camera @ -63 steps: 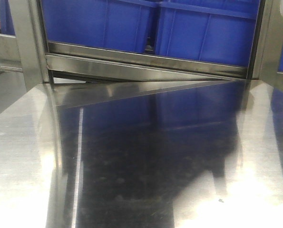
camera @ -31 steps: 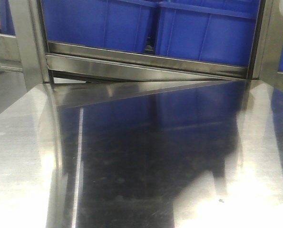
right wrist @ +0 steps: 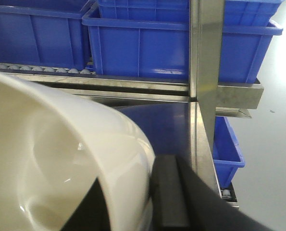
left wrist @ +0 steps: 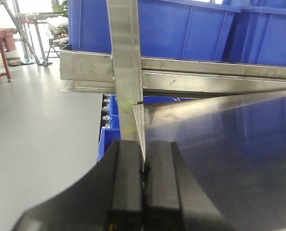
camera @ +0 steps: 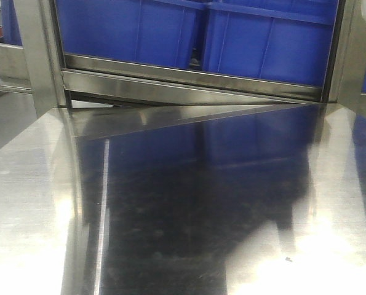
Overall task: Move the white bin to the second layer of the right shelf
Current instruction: 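Lift the white bin up off the table with the right gripper, then drive the base away from the table holding the bin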
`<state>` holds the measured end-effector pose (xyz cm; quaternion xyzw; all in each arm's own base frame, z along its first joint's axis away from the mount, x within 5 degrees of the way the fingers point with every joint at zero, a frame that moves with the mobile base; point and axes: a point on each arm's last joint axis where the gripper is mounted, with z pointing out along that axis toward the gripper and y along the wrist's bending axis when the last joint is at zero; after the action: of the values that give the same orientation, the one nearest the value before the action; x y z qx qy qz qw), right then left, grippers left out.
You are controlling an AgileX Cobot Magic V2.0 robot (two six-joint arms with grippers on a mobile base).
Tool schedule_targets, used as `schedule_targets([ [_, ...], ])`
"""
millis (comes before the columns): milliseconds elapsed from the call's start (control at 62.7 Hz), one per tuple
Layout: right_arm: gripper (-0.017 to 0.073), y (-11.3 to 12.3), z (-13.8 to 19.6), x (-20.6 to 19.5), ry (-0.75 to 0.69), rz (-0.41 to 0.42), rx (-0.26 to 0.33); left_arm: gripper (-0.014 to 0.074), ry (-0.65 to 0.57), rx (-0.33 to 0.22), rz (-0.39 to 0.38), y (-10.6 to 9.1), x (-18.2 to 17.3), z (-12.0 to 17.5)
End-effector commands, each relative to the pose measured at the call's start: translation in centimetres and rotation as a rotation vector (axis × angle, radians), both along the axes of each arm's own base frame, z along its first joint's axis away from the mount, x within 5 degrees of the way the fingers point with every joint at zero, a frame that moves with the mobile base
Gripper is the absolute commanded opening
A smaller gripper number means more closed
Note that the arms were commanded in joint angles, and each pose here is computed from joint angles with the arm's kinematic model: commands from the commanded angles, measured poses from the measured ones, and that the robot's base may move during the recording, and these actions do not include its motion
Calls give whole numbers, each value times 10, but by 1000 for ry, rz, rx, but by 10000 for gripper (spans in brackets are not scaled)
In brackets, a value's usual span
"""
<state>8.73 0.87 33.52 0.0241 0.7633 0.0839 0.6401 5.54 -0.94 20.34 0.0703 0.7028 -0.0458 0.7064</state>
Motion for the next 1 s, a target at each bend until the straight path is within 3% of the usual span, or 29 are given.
schedule_targets([
  [0, 57, -1, 19, -1, -130, -9, 12, 85, -60, -19, 3, 0, 0, -4],
  [988, 57, -1, 19, -1, -129, -9, 11, 85, -60, -19, 3, 0, 0, -4],
])
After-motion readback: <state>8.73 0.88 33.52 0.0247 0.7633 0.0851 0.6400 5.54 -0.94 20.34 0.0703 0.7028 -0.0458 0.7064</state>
